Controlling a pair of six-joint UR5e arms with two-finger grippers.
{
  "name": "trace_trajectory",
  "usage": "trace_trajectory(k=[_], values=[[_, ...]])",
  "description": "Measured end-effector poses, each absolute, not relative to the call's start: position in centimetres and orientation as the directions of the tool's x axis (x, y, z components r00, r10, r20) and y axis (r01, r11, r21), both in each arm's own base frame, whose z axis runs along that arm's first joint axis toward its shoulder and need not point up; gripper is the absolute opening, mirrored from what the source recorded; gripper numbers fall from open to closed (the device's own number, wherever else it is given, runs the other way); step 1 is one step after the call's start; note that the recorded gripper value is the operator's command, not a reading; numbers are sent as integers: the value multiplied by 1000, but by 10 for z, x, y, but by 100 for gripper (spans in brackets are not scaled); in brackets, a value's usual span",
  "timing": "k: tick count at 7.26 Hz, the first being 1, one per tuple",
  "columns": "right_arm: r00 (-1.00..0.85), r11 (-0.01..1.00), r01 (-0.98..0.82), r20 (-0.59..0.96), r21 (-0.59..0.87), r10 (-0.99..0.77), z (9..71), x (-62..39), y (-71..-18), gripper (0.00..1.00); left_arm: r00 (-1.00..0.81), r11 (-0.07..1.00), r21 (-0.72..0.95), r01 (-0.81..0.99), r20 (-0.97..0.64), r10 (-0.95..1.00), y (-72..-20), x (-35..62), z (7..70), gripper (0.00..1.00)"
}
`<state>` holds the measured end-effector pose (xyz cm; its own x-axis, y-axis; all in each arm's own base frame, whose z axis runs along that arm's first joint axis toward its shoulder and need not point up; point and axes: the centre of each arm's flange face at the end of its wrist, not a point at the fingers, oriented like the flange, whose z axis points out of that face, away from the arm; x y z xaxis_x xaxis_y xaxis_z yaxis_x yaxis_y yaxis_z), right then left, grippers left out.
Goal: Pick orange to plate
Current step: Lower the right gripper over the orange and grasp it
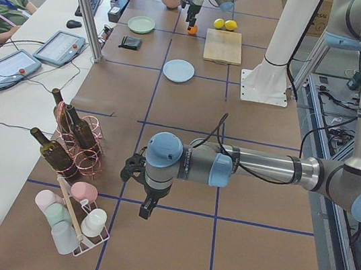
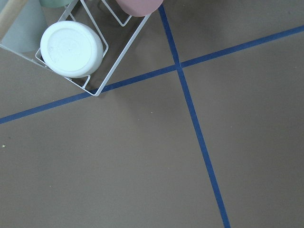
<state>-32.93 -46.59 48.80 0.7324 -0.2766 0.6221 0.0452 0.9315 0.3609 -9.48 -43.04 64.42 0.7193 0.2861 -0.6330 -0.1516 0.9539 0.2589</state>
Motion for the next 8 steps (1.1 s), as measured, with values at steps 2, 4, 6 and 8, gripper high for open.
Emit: trace_trajectory(k=[2, 4, 6, 8], values=[[739, 935, 55, 616, 350, -273, 496, -331, -463, 100, 719, 954, 260, -152, -633, 287, -430, -95, 644, 100], [746, 937, 64, 607, 343, -273, 503, -335, -462, 100, 719, 953, 261, -152, -632, 288, -431, -95, 644, 100], [750, 937, 71, 601, 341, -276, 507, -338, -460, 42, 719, 953, 264, -152, -631, 290, -432, -95, 643, 100], [745, 936, 76, 604, 344, -282, 504, -340, -459, 11, 719, 952, 264, -152, -631, 290, -432, -95, 643, 100]])
